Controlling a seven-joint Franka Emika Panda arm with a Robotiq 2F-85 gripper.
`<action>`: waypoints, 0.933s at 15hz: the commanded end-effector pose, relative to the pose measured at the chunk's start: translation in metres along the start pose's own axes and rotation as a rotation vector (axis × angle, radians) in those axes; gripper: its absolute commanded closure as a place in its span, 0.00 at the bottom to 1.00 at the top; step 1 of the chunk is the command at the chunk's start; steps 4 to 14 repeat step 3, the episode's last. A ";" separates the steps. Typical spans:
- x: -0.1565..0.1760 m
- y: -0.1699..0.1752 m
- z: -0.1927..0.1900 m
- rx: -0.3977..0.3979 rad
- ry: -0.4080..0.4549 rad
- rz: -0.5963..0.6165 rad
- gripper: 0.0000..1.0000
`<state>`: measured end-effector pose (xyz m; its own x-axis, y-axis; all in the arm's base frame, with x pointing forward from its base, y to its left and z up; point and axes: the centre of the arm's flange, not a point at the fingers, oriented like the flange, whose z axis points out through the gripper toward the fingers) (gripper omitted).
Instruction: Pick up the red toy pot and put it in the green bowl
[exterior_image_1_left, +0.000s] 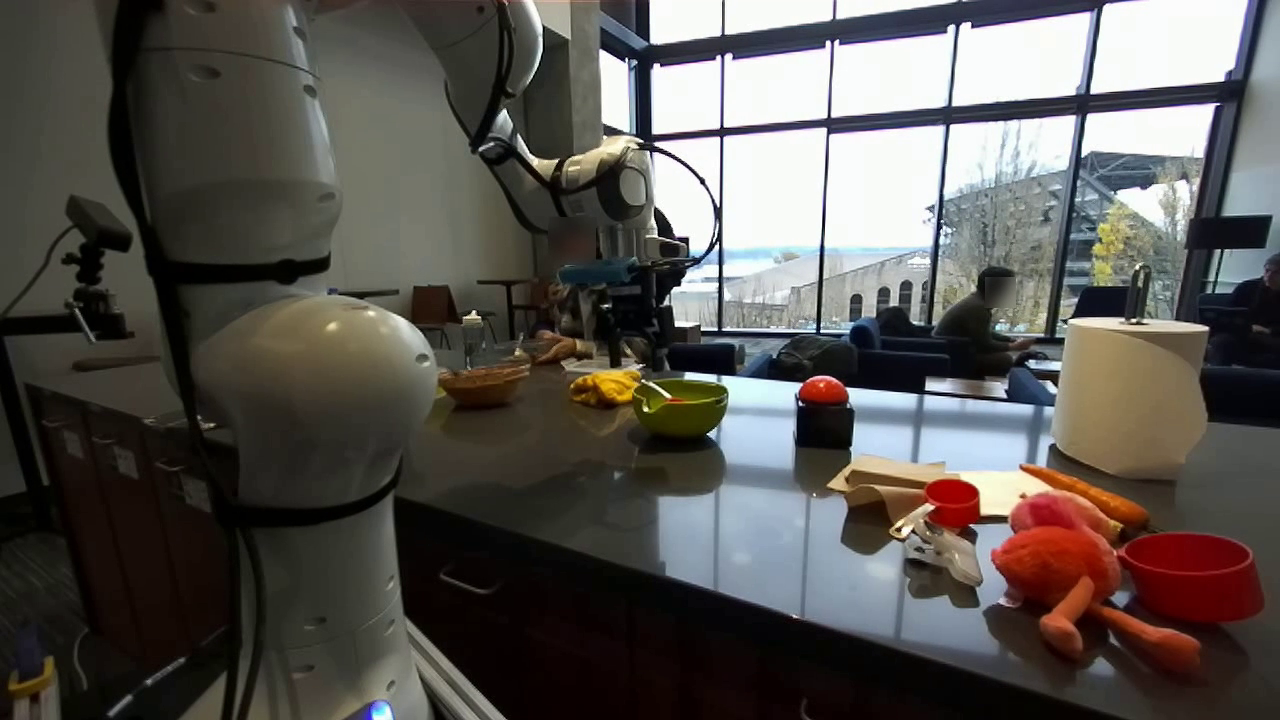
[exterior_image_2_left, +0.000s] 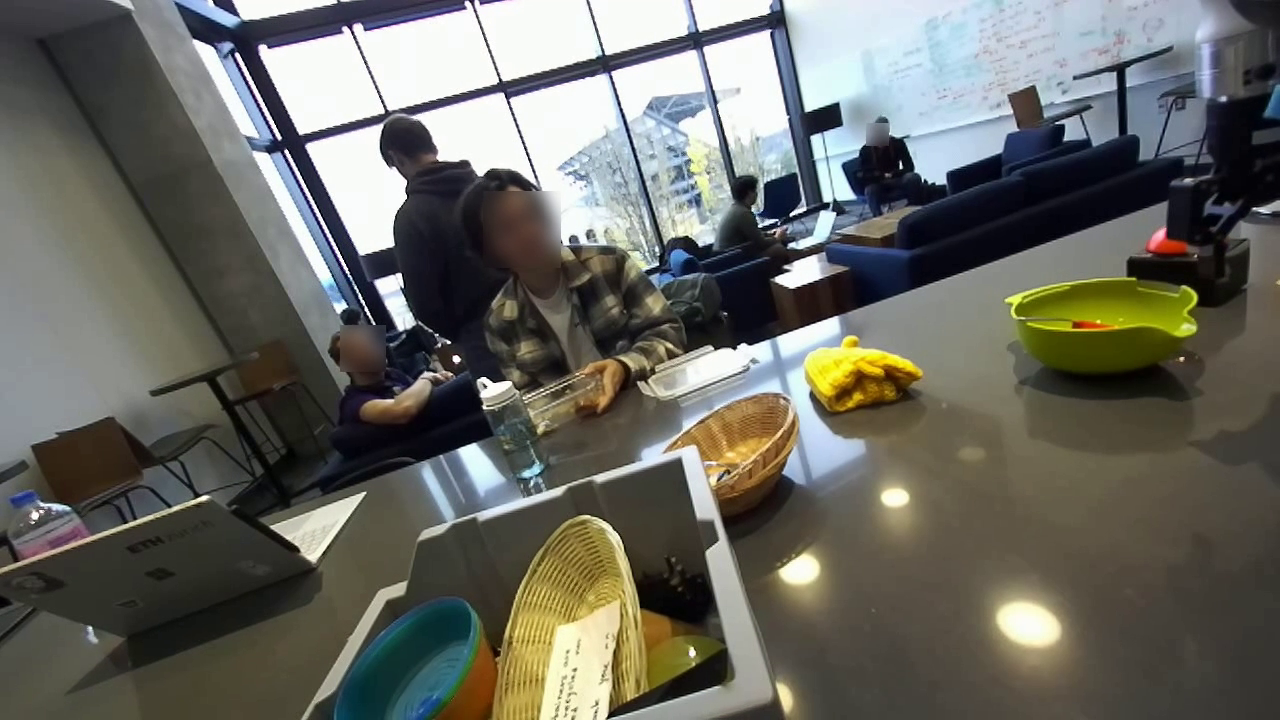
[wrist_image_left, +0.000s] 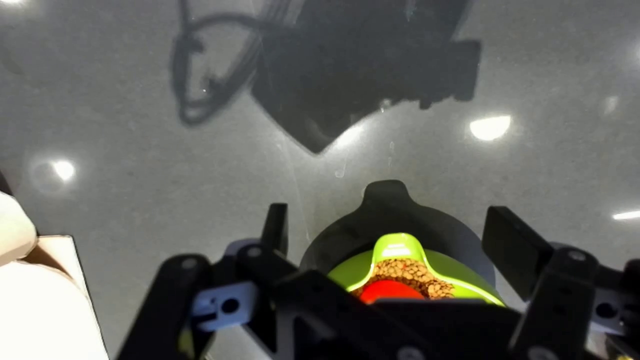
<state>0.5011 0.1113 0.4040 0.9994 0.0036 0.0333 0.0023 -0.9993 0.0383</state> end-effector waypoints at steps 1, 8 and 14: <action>0.000 0.000 0.000 0.000 0.000 0.000 0.00; 0.000 0.000 0.000 0.000 0.000 0.000 0.00; 0.000 0.000 0.000 0.000 0.000 0.000 0.00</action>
